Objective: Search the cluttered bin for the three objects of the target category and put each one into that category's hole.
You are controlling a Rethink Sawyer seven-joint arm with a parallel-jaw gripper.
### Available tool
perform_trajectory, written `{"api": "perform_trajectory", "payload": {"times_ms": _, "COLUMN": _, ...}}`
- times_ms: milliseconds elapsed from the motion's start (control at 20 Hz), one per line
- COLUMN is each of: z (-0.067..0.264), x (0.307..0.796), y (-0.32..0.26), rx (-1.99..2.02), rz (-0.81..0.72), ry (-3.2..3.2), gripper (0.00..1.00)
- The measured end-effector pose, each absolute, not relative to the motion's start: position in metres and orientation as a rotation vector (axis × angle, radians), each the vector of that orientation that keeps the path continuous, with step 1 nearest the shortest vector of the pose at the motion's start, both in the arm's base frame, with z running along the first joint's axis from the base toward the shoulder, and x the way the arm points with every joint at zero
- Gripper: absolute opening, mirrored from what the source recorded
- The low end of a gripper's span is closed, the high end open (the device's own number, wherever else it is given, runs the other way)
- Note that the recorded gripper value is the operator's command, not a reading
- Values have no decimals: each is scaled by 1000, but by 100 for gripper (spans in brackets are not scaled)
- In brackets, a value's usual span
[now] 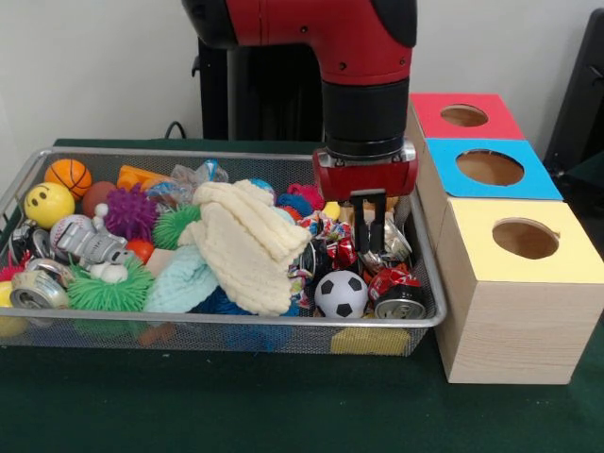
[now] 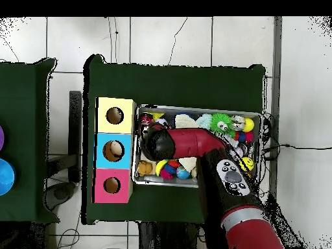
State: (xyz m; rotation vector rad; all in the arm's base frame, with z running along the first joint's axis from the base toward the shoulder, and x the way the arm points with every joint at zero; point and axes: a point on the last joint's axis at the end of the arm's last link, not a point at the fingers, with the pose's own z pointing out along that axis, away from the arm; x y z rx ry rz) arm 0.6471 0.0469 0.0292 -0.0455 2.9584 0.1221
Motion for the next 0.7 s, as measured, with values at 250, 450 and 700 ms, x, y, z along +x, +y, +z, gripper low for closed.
{"api": "perform_trajectory", "payload": {"times_ms": 250, "z": 16, "x": 641, "y": 48, "rx": -40, "rz": 130, "ry": 2966, "gripper": 0}}
{"api": "perform_trajectory", "payload": {"times_ms": 450, "z": 4, "x": 636, "y": 59, "rx": -58, "rz": 136, "ry": 2963, "gripper": 0}}
{"api": "perform_trajectory", "payload": {"times_ms": 700, "z": -4, "x": 631, "y": 69, "rx": -79, "rz": 141, "ry": 2964, "gripper": 0}}
